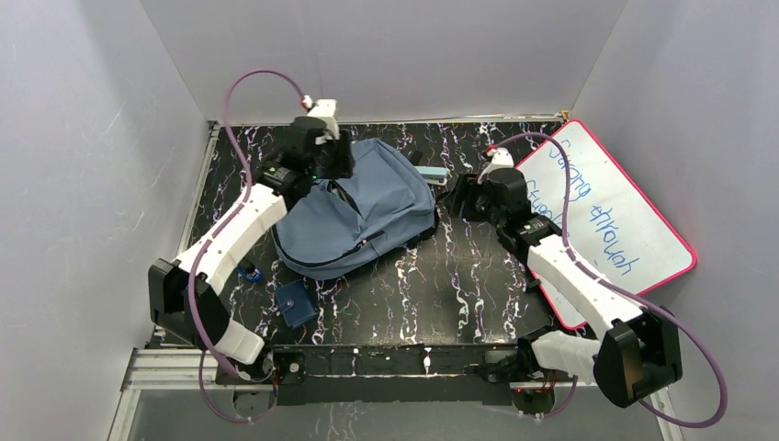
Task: Pack the student bag
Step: Move the student bag to the center of the board, then zip the student bag at the center of the board.
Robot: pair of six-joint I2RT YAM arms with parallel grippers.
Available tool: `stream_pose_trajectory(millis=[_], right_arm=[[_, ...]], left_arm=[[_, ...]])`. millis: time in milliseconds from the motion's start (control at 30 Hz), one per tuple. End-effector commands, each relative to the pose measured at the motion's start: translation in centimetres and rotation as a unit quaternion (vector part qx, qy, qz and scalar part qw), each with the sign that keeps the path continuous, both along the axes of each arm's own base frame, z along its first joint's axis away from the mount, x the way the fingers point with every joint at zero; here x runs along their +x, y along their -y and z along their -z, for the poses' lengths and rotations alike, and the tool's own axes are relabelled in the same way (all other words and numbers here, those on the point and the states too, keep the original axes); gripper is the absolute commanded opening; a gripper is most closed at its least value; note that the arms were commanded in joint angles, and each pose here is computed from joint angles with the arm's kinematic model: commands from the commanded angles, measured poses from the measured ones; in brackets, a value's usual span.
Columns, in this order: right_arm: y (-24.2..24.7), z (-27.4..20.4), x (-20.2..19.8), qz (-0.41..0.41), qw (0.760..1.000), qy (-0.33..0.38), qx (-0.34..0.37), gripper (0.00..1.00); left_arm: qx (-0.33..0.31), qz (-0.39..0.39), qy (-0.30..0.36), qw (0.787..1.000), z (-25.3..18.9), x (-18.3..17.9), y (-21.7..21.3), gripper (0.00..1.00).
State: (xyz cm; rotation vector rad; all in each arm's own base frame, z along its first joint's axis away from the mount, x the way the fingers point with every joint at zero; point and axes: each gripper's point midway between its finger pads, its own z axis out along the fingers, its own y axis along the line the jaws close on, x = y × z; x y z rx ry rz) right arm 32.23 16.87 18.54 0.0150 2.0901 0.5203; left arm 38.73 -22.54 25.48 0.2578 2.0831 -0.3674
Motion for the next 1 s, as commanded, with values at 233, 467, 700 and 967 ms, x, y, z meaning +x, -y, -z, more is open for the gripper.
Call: stream_pose_trajectory(millis=[233, 467, 700, 967], right_arm=[[-9.7, -6.9, 2.8, -0.206, 0.976, 0.073, 0.020, 0.65], [-17.0, -5.5, 3.1, -0.298, 0.953, 0.058, -0.013, 0.63], [-20.8, -1.7, 3.3, -0.335, 0.940, 0.032, -0.055, 0.58], [-17.8, 4.2, 2.6, -0.271, 0.955, -0.003, -0.118, 0.56]], left_arm=[[-0.160, -0.172, -0.121, 0.964, 5.2, 4.2, -11.4, 0.53], [-0.206, -0.197, -0.157, 0.946, 8.7, 5.6, -13.3, 0.55], [-0.212, -0.242, -0.177, 0.930, 10.8, 7.7, -15.3, 0.58], [-0.198, -0.233, -0.200, 0.931, 11.8, 9.6, -15.1, 0.62]])
